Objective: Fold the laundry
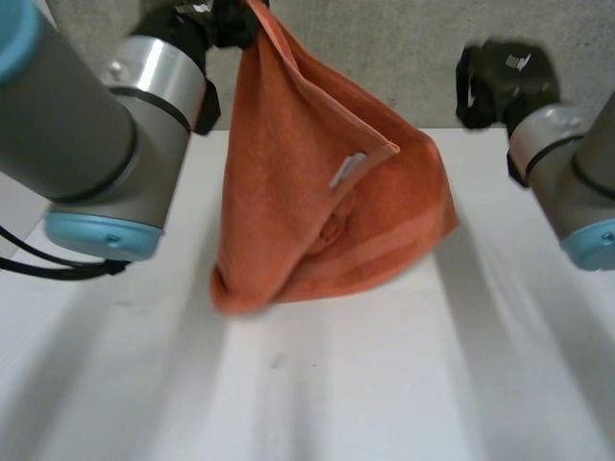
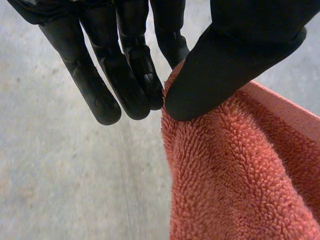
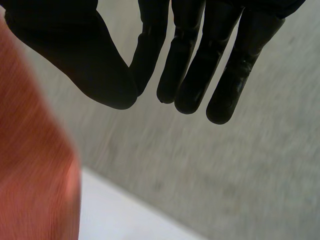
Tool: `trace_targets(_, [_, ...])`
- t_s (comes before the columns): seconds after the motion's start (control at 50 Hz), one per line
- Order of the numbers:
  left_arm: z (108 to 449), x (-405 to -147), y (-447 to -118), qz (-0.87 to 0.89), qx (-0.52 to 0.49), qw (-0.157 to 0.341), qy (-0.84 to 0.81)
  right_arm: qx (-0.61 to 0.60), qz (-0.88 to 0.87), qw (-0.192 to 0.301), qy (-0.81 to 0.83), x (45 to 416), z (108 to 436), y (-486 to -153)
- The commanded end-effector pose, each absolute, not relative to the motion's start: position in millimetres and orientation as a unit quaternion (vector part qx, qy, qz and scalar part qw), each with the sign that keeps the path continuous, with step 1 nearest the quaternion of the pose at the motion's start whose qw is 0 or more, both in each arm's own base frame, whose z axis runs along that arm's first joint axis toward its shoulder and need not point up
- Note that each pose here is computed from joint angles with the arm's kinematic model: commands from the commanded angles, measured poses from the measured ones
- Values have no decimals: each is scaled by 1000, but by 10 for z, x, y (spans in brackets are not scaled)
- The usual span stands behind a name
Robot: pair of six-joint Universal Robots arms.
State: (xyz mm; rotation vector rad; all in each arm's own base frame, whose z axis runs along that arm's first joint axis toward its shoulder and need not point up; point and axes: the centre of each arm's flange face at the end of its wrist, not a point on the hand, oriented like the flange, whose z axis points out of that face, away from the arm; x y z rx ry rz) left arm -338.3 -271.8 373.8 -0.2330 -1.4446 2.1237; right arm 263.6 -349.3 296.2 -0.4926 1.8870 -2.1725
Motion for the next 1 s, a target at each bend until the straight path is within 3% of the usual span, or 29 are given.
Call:
trace_targets(0.02, [3712,-3230,-2549,772,-123,286,-554,-158,-753,150,621,2633,3183,-3274])
trace_targets(0.14, [3284,-3037,-2499,717,-132,251,-637,-213,-677,165,684,2638,2706,-3023])
trace_targets(0.18, [2912,-2898,-2437,658,-138,221,-706,-228,-663,161,695,2633,2618,-2983])
trace_targets(0.22, [2750,-2831,-2395,628,-139,208,-737,-254,-644,147,706,2619,2471,-2947])
trace_targets(0.38, [2272,-2680,-2151,538,-152,177,-810,-283,-624,123,718,2685,2198,-3132])
trace_targets(0.56, [2371,-2674,-1894,537,-168,186,-805,-307,-614,141,713,2907,1983,-3298])
trace_targets(0.68, [2398,-2679,-1722,535,-181,195,-802,-379,-621,202,656,3328,1988,-3273])
trace_targets(0.82, [2573,-2746,-1281,534,-223,229,-783,-442,-582,287,619,3691,1816,-3205])
trace_targets(1.0, [2738,-2712,-941,537,-249,253,-765,-471,-543,323,616,4000,1533,-3111])
